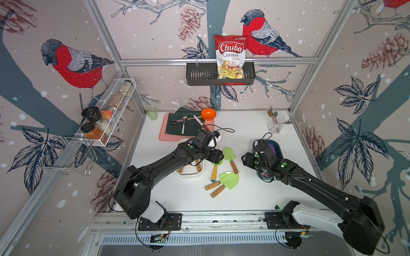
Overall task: Sort the small shovels by color and place them into the storage box
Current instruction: Pick up the shovel from the center of the board.
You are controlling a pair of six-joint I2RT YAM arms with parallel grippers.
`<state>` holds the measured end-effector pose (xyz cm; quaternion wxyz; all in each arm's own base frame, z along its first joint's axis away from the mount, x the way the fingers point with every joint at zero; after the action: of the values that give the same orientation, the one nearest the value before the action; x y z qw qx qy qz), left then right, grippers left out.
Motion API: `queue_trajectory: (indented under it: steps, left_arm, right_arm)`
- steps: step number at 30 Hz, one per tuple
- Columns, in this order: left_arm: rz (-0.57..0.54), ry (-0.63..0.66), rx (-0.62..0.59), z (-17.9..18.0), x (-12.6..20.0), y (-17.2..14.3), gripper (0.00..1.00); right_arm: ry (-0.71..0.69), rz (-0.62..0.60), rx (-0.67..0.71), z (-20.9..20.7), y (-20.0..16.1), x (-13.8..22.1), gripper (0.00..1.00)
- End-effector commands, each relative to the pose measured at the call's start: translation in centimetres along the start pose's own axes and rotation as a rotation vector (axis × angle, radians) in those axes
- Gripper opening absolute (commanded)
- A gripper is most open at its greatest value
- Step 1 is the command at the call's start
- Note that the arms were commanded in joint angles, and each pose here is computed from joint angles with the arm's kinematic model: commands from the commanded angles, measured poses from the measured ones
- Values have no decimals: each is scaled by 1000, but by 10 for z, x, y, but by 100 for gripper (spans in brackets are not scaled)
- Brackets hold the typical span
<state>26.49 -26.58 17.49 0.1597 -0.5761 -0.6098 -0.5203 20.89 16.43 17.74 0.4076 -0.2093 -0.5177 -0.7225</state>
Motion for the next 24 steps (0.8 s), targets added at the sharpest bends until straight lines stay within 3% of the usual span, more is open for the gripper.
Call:
queue_trajectory:
  steps: [1,13,18,20,24]
  left_arm:
    - [95,175,72,10,-18,-17,65]
    - [196,408,74,37,-67,-42,43]
    - [247,410,70,40,-82,-54,41]
    - [263,419,71,42,-88,-58,37]
    - [289,446,79,48,-99,-63,18]
  right_arm:
    - [-1,-44,-50,-6,-1,4,59]
    - [20,-52,-73,-19,-19,2,59]
    - [21,-41,-66,-21,-24,-1,59]
    - [27,-43,-66,-21,-25,-2,59]
    - [27,-40,-60,-22,-26,-4,58]
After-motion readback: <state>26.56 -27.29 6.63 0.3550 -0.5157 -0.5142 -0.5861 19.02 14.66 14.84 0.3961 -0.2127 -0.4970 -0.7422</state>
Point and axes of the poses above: each gripper's point midway between its finger pads, its own x axis back along the fingers, its own z axis along the line the jaws close on, y = z × x, the point moved 6 cm from there along x, back along the fingers, and after that the axes turned 11 degrees about x, right-handed, at the moved point
